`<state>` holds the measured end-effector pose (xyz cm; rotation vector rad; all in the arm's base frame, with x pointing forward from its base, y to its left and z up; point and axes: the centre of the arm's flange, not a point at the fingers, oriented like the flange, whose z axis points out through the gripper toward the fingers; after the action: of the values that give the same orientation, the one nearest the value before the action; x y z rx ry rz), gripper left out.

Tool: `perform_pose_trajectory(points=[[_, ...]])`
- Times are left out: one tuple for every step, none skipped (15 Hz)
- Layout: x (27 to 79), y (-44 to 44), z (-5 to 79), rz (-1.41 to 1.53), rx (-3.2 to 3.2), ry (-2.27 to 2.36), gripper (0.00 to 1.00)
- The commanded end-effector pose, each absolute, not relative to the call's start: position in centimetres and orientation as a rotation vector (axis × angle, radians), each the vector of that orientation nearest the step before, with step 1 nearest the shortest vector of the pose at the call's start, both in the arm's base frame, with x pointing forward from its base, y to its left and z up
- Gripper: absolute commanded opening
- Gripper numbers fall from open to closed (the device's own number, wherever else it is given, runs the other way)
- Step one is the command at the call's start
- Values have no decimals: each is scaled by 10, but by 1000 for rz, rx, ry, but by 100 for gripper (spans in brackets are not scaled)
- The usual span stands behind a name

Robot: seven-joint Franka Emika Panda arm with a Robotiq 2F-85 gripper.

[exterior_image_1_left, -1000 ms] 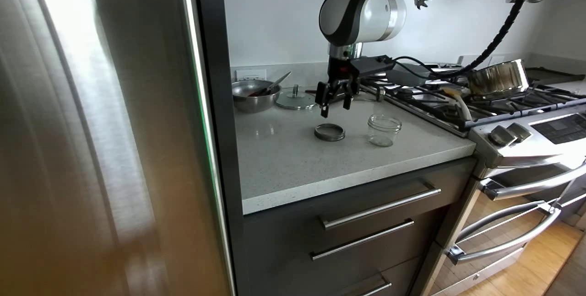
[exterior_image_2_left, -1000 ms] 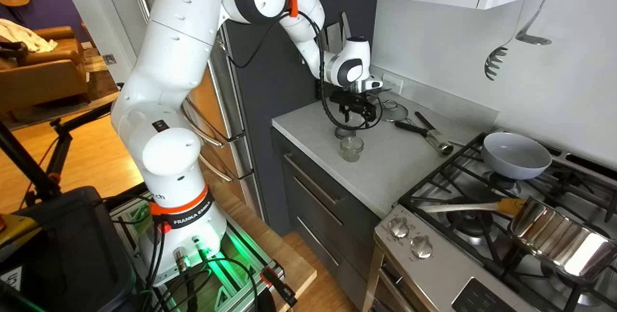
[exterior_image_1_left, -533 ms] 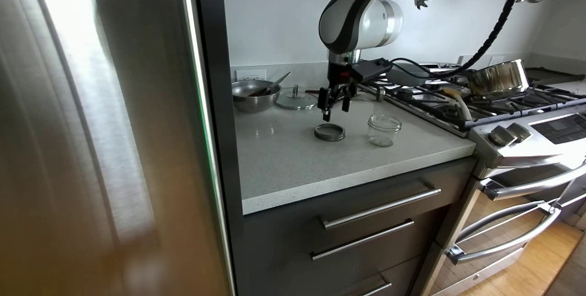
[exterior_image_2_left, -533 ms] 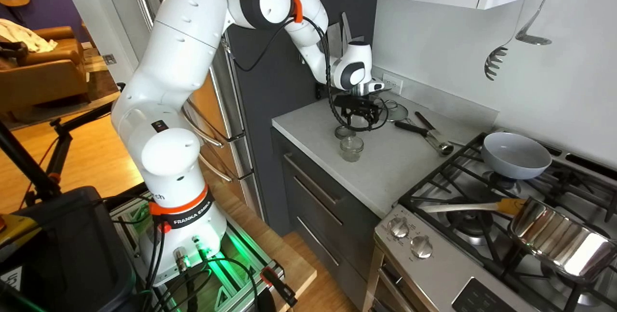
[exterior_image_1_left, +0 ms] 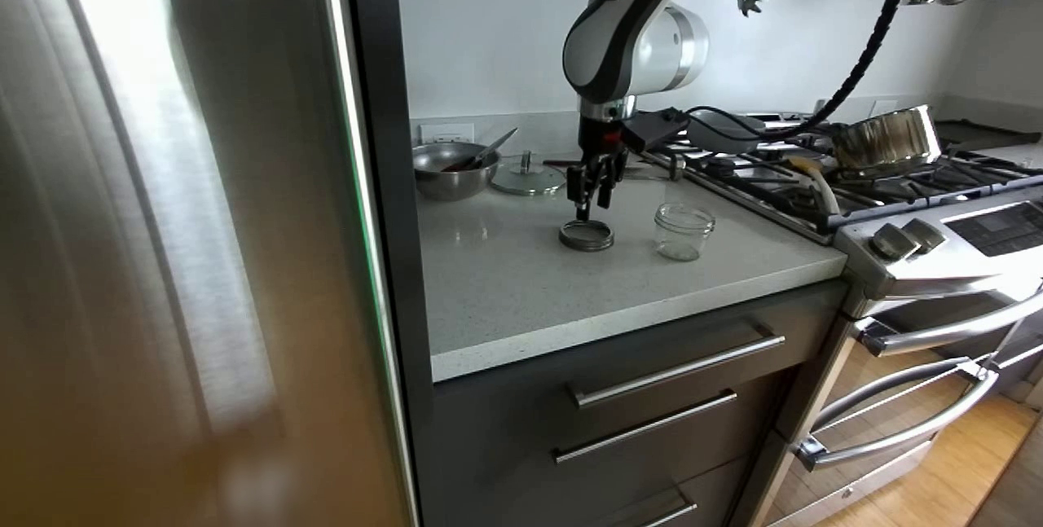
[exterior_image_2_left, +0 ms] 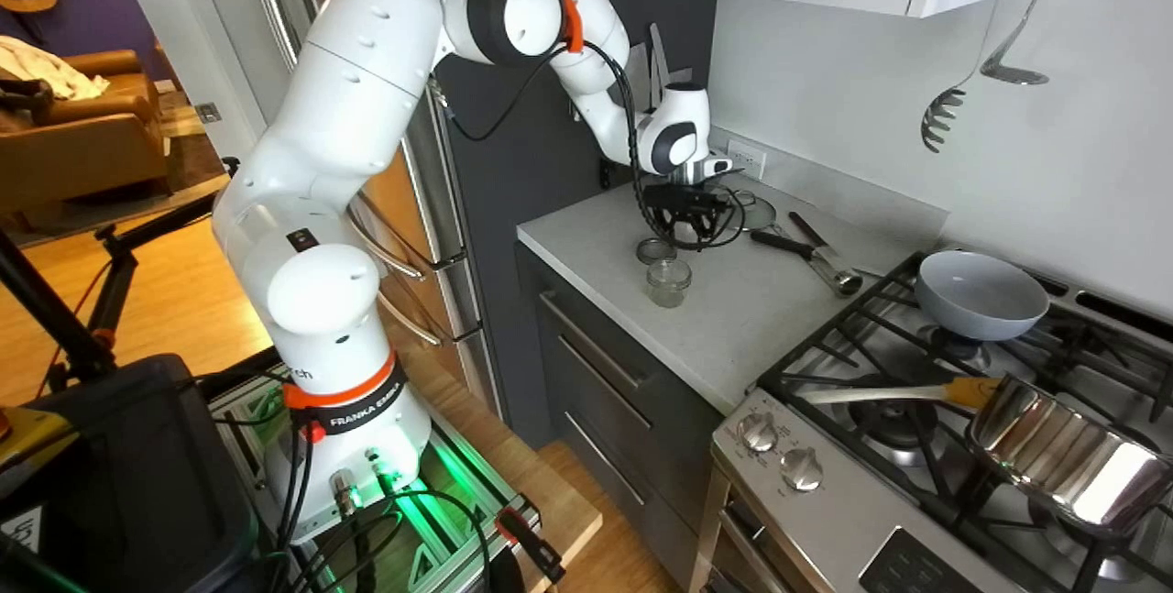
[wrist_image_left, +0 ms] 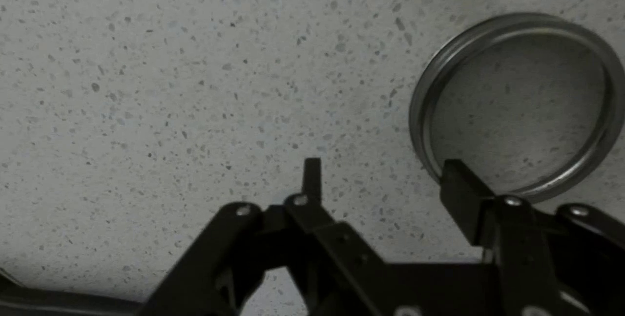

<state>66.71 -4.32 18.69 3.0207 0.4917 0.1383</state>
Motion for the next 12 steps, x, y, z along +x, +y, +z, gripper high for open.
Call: perform_pose_trajectory(points=[[676, -45, 179, 102, 3020, 582, 92], [676, -44, 178, 97, 3020, 594, 97], [676, -44, 177, 92, 3019, 606, 100], [677, -44, 177, 89, 3018, 612, 100], [677, -44, 176, 86, 3016, 620, 98], [677, -44, 175, 82, 3017, 623, 93], [676, -46, 175, 64, 3016, 619, 89], [674, -48, 175, 60, 3017, 622, 86], [673, -50, 177, 55, 3018, 620, 86], [672, -52, 179, 56, 3017, 618, 77], [672, -54, 180, 49, 3017, 614, 81], [672, -55, 181, 48, 3018, 613, 78]])
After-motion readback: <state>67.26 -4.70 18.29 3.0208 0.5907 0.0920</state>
